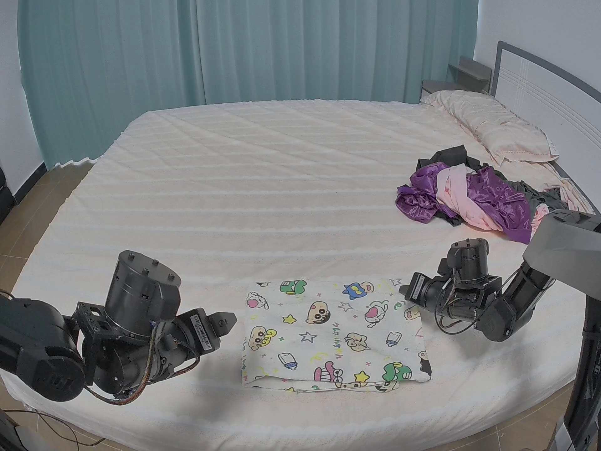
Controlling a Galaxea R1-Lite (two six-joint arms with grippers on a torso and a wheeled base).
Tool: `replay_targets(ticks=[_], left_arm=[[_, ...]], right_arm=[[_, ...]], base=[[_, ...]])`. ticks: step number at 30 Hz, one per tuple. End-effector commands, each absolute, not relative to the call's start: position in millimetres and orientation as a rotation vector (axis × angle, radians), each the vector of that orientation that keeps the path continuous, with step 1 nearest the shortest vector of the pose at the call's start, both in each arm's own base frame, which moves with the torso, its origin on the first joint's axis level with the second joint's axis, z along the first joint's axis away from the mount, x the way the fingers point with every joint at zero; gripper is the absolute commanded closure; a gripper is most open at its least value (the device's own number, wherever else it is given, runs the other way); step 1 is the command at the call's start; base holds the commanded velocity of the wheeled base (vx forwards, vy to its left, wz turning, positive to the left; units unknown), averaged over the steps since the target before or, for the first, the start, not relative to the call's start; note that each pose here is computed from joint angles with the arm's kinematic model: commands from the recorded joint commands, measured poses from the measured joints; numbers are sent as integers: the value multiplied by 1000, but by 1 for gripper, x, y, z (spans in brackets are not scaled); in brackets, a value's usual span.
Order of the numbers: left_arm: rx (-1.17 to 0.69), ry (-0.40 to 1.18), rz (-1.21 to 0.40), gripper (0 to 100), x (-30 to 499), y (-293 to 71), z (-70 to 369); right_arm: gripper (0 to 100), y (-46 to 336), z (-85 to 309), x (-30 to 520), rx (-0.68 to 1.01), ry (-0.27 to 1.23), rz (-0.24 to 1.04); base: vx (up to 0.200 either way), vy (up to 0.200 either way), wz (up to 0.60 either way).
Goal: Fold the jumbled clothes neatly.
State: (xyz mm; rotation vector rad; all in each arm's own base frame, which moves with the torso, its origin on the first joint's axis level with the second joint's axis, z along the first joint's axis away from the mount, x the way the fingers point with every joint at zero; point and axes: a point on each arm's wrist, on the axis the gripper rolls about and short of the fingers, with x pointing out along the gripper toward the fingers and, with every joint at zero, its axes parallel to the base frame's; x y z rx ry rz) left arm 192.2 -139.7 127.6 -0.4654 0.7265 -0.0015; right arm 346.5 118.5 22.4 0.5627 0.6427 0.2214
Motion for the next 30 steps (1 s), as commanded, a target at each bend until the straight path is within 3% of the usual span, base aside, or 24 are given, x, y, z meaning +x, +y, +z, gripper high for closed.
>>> replay_targets(ticks=[1, 12, 13, 23, 30], left_arm=[[-475, 726, 2, 0, 192, -140, 128], [-476, 735, 11, 0, 190, -139, 125], [-473, 735, 10, 0, 191, -139, 124], [-477, 743, 15, 0, 203, -144, 122], [-452, 801, 20, 0, 242, -171, 91]], right_arm=[[100, 107, 25, 346, 575, 637, 196], [100, 104, 23, 346, 579, 642, 188], [0, 104, 23, 346, 580, 641, 187], [0, 84, 33, 321, 586, 659, 147], [0, 102, 27, 280, 547, 758, 210]], base=[[0, 0, 0], [0, 0, 0], [0, 0, 0], [0, 0, 0], [0, 0, 0]])
